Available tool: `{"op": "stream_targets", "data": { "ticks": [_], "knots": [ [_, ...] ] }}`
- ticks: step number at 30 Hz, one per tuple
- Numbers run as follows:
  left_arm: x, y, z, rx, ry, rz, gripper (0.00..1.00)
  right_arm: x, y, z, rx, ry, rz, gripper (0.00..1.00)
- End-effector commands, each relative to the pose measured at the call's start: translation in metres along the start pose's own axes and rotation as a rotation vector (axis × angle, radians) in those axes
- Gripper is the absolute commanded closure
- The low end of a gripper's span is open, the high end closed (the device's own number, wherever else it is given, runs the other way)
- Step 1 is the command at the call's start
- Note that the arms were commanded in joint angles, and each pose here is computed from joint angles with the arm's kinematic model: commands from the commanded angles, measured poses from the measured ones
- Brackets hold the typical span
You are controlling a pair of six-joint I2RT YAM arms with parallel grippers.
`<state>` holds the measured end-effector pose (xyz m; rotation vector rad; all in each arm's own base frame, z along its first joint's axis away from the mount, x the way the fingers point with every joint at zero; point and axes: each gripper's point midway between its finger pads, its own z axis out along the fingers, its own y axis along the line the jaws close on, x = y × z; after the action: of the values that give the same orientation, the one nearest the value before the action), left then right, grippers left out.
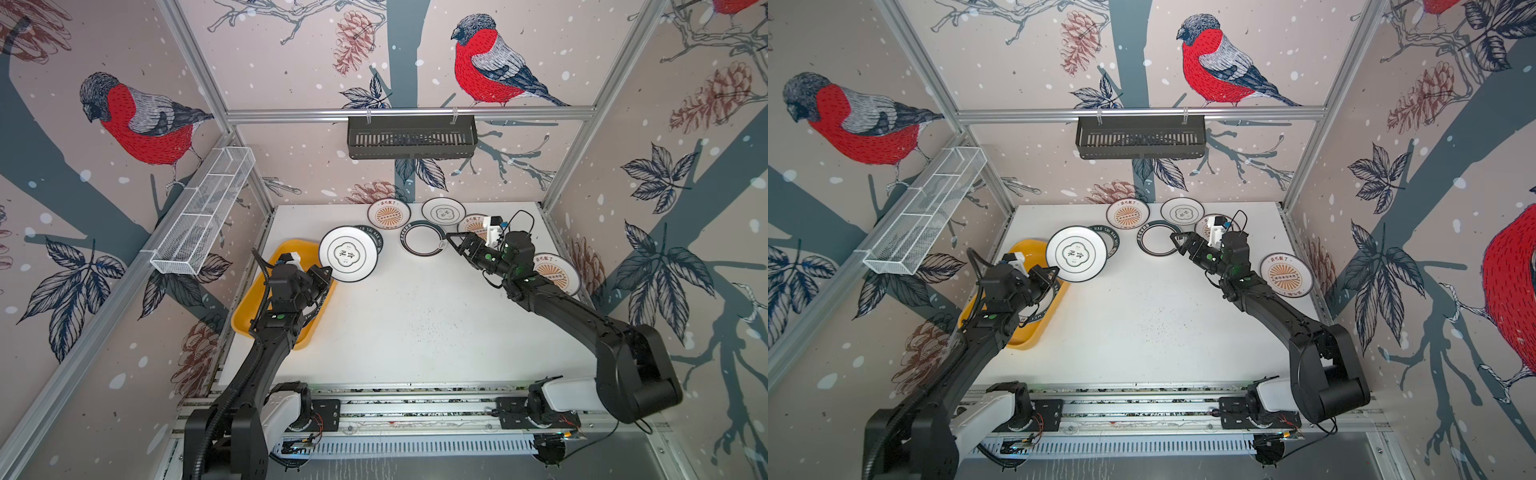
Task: Place the plates into the plastic bin on the countertop
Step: 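Carry the plate over the yellow bin with the left gripper while the right releases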
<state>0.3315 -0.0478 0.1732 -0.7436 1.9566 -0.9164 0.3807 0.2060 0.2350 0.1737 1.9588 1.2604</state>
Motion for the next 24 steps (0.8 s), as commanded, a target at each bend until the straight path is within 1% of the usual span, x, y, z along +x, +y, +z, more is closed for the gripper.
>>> {"op": "stream_targets", "data": {
  "ticks": [1,6,11,15,24],
  "knots": [
    [-0.01,0.011,-0.015,-0.01,-0.059,-0.05,1.0,-0.002,-0.004,0.001,0.013,-0.003,-0.018,0.01],
    [-0.021,0.035,-0.036,-0.039,-0.133,-0.125,1.0,0.0,-0.005,0.008,0.001,0.015,-0.005,0.01],
    [-0.026,0.059,-0.049,-0.109,-0.184,-0.175,1.0,0.001,-0.005,0.013,-0.012,0.031,0.001,0.01],
    [-0.033,0.069,-0.059,-0.104,-0.229,-0.215,1.0,0.002,-0.006,0.015,-0.009,0.035,0.002,0.0],
    [-0.046,0.099,-0.073,-0.168,-0.278,-0.268,1.0,0.002,-0.007,0.015,-0.013,0.037,0.003,0.01]
  ]
}}
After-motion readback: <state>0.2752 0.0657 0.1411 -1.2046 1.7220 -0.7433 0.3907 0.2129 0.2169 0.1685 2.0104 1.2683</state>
